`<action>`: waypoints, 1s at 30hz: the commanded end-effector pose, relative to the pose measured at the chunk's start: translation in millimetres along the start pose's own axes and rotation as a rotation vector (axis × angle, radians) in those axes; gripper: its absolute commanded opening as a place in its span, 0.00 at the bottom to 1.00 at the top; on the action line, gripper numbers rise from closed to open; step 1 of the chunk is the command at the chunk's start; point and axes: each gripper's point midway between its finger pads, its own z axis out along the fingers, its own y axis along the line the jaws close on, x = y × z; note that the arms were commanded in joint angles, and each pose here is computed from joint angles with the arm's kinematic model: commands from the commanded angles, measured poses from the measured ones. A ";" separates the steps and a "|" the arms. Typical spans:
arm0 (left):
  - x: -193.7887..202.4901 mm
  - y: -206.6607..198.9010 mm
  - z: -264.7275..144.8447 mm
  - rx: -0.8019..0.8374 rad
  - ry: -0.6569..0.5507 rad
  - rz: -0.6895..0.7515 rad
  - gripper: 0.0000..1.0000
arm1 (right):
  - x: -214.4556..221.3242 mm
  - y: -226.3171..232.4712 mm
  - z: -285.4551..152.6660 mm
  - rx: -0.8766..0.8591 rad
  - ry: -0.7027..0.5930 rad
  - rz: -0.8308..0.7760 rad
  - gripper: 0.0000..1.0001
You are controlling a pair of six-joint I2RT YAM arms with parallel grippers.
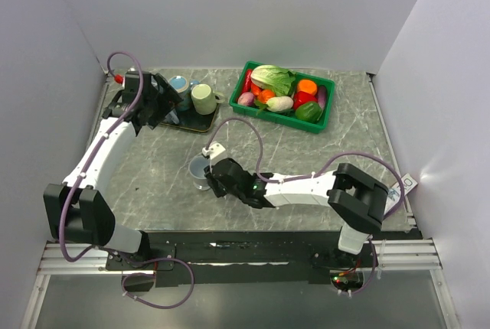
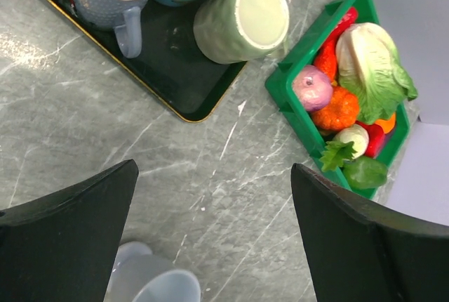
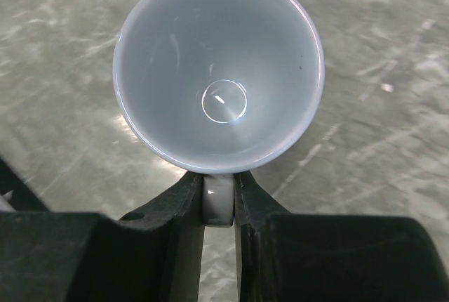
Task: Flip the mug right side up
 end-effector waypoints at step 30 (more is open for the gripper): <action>5.3 55.6 28.6 -0.208 -0.035 0.042 0.96 | -75.7 35.5 -61.6 -0.048 -0.222 -0.018 1.00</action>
